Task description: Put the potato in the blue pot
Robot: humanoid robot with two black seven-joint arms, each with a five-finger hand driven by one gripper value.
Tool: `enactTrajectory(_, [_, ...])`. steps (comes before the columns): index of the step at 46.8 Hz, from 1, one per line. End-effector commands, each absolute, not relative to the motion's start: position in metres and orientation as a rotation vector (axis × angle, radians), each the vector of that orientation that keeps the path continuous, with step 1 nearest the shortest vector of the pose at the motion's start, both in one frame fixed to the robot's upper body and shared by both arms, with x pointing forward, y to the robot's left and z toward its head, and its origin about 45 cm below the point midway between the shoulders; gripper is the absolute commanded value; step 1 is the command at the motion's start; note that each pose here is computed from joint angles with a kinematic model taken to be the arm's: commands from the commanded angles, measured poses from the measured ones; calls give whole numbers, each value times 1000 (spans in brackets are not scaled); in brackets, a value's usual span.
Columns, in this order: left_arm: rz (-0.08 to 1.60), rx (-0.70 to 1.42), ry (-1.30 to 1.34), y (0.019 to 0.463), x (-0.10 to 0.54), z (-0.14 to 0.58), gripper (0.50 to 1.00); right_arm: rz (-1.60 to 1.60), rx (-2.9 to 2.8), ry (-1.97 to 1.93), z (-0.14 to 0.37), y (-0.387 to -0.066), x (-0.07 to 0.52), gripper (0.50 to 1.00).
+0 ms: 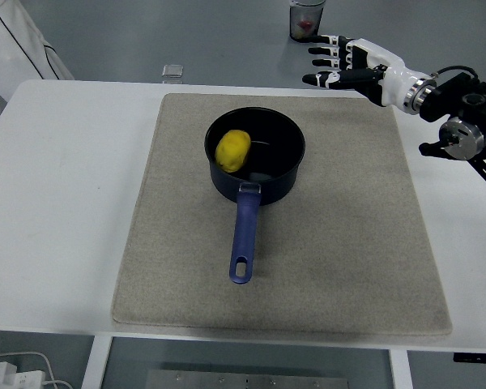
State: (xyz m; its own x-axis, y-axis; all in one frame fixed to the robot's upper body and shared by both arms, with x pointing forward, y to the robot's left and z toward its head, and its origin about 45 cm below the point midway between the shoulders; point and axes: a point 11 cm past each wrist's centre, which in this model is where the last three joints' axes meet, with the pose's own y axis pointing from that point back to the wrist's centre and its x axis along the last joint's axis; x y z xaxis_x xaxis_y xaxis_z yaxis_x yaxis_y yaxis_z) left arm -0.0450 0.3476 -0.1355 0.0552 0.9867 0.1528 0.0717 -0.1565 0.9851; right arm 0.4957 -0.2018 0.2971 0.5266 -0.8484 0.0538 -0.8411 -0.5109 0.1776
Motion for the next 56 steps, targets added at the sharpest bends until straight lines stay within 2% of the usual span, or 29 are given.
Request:
enactTrajectory(1, [1248, 1403, 1150, 348, -45, -135, 996, -166, 2599, -1514, 292, -210, 495, 928])
enactTrajectory(12, [1248, 1403, 1150, 348, -45, -135, 996, -387, 2529, -1691, 262, -236, 492, 930])
enactTrajectory(33, [1248, 1403, 1150, 348, -45, -135, 996, -758, 2498, -1850, 250, -253, 494, 930])
enactTrajectory(43, [1248, 1403, 1150, 348, -45, -135, 996, -811, 2426, -1904, 228, -271, 490, 930])
enactTrajectory(56, [1248, 1403, 1150, 348, -45, -135, 996, -841, 2403, -2009, 235, -290, 497, 930])
